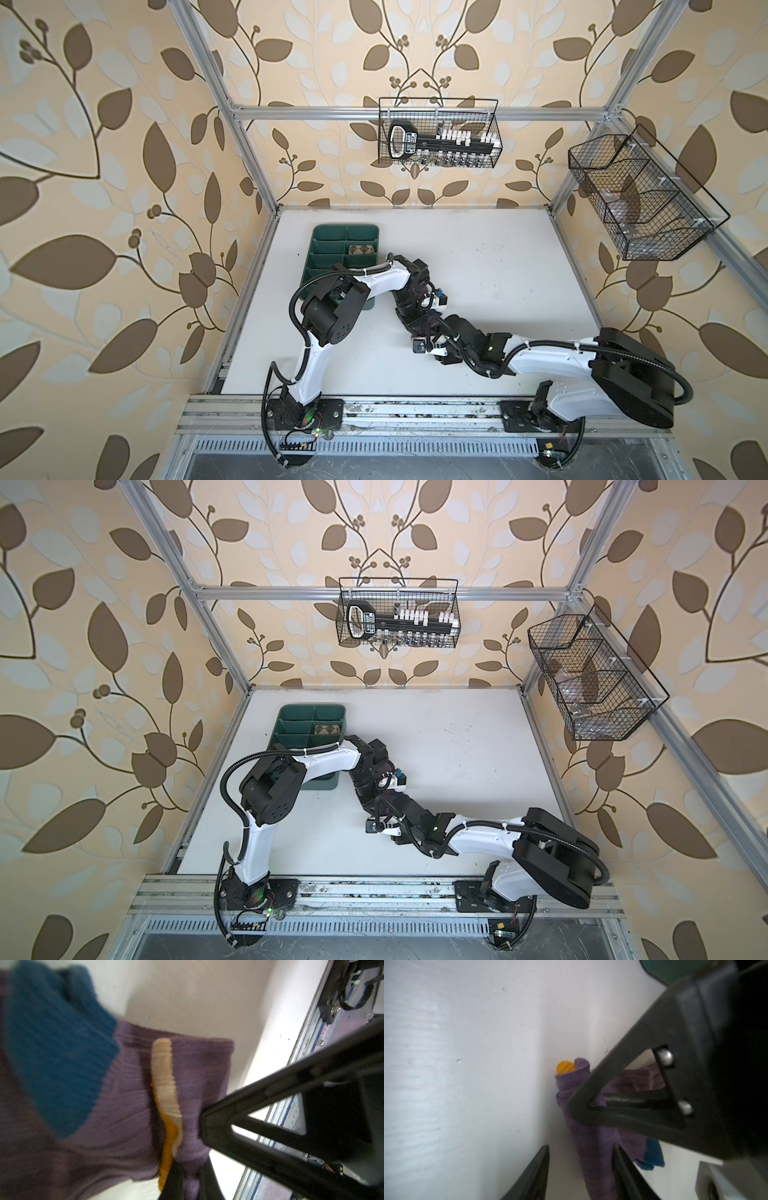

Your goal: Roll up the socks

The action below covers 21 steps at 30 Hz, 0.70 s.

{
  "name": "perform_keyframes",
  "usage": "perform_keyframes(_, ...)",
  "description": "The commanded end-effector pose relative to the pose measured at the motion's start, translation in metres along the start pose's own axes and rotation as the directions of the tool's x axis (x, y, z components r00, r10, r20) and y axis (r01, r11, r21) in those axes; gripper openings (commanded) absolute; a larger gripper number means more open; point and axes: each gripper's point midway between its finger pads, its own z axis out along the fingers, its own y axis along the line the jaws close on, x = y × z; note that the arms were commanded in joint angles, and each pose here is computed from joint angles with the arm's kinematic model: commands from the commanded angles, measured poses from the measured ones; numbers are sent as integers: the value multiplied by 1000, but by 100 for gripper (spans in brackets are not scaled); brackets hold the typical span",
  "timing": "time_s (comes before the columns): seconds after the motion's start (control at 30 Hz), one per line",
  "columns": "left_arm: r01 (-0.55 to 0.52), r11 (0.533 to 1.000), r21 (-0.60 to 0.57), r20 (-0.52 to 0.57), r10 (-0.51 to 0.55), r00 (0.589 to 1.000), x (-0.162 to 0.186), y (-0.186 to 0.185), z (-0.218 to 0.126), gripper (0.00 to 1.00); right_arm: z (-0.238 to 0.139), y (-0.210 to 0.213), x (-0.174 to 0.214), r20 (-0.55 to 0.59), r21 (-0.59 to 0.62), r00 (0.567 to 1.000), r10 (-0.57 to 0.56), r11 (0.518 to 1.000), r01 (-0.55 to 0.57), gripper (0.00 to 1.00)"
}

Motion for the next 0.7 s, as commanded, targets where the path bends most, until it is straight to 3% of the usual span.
perform_keyframes(0.0,75,996,-42,-121,-79,989,29,19,19,0,9,-15,-11,7,45,998,-54,998,54,49)
perform_keyframes(0.37,74,996,-42,-122,-79,989,28,19,19,0,30,-5,2,-76,9,993,-95,995,96,48)
perform_keyframes(0.53,53,997,-58,-81,-58,995,22,15,11,0,30,6,9,-128,-77,988,-83,994,74,26)
perform_keyframes(0.67,18,992,-121,-10,-19,1000,13,11,-9,22,26,19,19,-190,-155,981,-48,988,18,6)
